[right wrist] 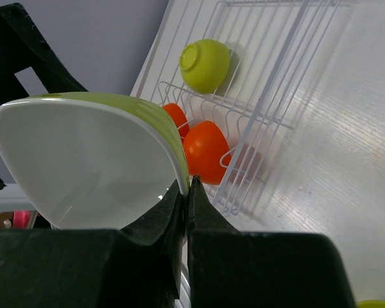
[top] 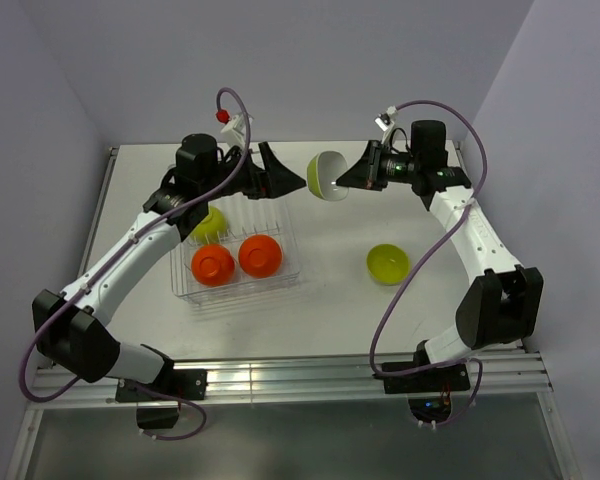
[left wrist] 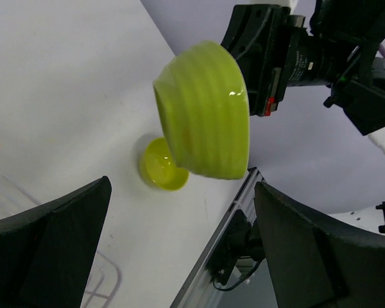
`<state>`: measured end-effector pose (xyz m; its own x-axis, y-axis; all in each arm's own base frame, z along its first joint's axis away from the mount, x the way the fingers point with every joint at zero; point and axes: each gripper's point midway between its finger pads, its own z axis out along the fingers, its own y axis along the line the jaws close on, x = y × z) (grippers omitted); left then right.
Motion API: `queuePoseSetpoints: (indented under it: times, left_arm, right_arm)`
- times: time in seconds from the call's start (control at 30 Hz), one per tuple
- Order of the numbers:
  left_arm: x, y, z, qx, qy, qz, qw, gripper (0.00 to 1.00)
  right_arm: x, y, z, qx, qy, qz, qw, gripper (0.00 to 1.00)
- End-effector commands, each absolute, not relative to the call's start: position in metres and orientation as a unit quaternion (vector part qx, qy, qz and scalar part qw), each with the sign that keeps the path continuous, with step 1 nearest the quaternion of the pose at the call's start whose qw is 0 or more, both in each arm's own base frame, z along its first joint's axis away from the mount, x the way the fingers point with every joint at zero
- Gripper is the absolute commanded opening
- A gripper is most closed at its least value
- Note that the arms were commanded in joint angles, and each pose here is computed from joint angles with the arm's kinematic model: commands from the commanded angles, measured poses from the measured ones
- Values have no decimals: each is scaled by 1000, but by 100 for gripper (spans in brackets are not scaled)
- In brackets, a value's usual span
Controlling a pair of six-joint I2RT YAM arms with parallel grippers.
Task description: Load the bowls into the dish rack
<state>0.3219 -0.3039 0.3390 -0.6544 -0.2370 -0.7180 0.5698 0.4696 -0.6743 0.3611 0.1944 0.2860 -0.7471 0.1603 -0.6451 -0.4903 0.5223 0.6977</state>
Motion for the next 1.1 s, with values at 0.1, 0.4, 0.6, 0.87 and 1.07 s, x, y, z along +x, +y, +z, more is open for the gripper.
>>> queuePoseSetpoints:
  times: [0.1,0.4,0.6,0.87,1.07]
  left_arm:
    - [313,-320,368,120,723,-546,405,99]
    - [313,-323,353,106,736,-541,393,99]
    - [318,-324,339,97,748,-531,386,99]
    - [309,-325,344,96,741,-549,374,83]
    - [303,-326,354,105,727,-564,376,62]
  right_arm:
    - [349,213,305,-143,783,490,356,0]
    - [343,225,305,-163,781,491,350,0]
    - [338,227,308,-171,779,488,355,0]
    - [340,226,303,-167,787,476,355,0]
    - [340,229,300,-169,789,473,353,0]
